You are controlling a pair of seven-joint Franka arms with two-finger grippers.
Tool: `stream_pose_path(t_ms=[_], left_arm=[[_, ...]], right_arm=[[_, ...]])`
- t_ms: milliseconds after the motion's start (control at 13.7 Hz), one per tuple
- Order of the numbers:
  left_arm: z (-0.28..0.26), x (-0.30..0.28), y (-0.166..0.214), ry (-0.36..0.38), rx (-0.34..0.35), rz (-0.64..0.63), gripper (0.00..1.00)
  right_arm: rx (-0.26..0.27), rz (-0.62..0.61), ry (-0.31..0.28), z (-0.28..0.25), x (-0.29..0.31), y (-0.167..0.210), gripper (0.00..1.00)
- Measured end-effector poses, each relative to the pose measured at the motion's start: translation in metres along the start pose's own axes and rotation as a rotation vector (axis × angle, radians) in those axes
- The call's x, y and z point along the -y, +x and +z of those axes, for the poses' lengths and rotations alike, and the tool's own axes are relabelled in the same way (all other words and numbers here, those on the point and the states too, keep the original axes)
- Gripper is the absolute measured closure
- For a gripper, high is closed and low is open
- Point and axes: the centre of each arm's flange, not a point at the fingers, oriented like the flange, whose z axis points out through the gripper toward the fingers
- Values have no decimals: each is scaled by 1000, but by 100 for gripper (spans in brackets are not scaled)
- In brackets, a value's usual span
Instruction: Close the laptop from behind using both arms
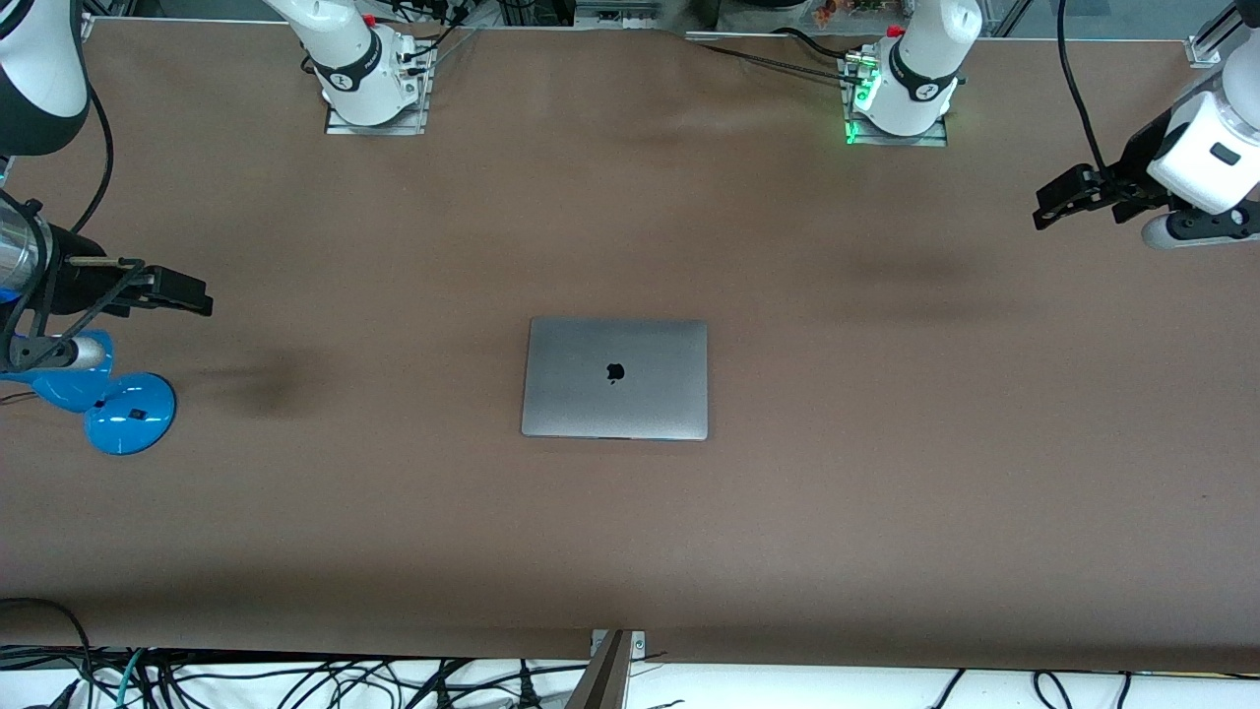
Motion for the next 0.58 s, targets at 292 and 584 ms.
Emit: stream_pose_path(t_ms=[292, 584], left_arm=[[-1, -3, 4, 2, -2, 3, 0], [5, -6, 7, 6, 8, 7, 0]], right_arm=[[6, 12, -1, 0, -7, -1, 0], [5, 18, -1, 0, -11, -1, 0]])
